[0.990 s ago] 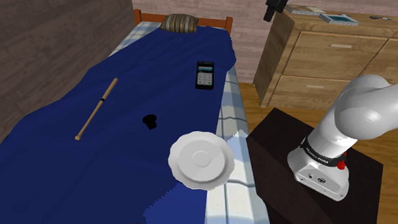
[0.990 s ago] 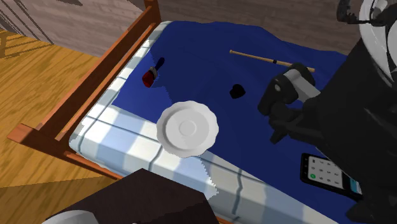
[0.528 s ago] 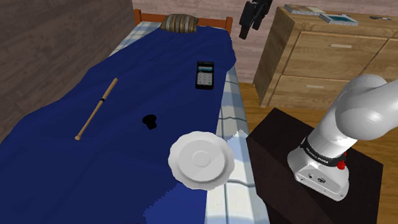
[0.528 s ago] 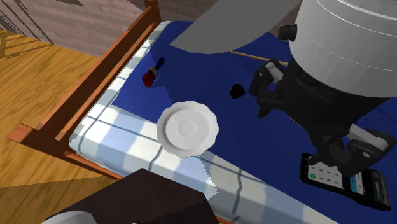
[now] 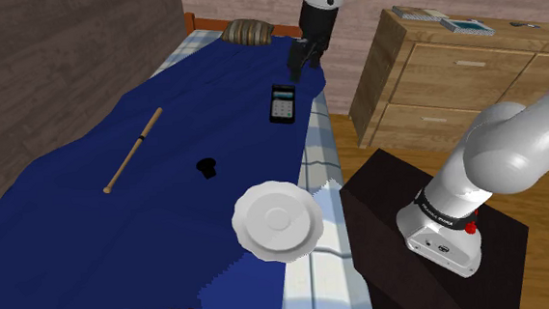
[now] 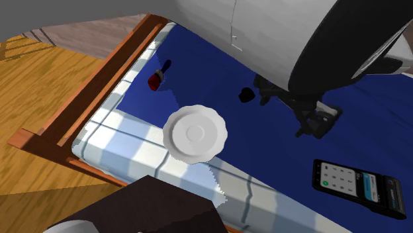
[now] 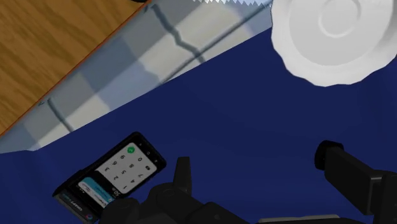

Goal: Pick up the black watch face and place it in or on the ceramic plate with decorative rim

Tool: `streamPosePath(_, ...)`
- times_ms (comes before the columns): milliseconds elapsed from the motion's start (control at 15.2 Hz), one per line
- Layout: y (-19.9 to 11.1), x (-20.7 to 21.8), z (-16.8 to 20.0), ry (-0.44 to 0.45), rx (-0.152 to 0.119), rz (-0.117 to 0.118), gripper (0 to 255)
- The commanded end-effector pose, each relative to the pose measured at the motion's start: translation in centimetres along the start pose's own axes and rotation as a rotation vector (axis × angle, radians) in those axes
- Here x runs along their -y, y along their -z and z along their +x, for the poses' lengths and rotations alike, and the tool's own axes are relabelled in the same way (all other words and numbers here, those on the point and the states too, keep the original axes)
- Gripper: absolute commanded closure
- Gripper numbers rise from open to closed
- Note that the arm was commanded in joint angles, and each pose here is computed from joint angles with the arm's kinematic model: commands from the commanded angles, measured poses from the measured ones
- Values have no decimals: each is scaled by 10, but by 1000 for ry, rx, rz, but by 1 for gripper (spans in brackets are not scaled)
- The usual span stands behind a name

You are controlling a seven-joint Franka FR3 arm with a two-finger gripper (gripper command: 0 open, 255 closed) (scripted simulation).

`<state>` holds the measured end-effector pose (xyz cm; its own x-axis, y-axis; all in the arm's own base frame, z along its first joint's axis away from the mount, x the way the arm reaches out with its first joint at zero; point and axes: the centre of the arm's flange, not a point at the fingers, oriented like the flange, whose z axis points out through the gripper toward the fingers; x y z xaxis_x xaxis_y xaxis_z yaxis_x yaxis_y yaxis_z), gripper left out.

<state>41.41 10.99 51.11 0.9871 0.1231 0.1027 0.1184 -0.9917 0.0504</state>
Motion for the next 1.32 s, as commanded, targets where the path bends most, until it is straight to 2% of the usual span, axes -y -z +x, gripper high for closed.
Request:
streamPosePath(0, -17, 12, 13, 5, 5, 8, 0)
streamPosePath(1254, -188, 151, 131, 53, 65, 74, 0)
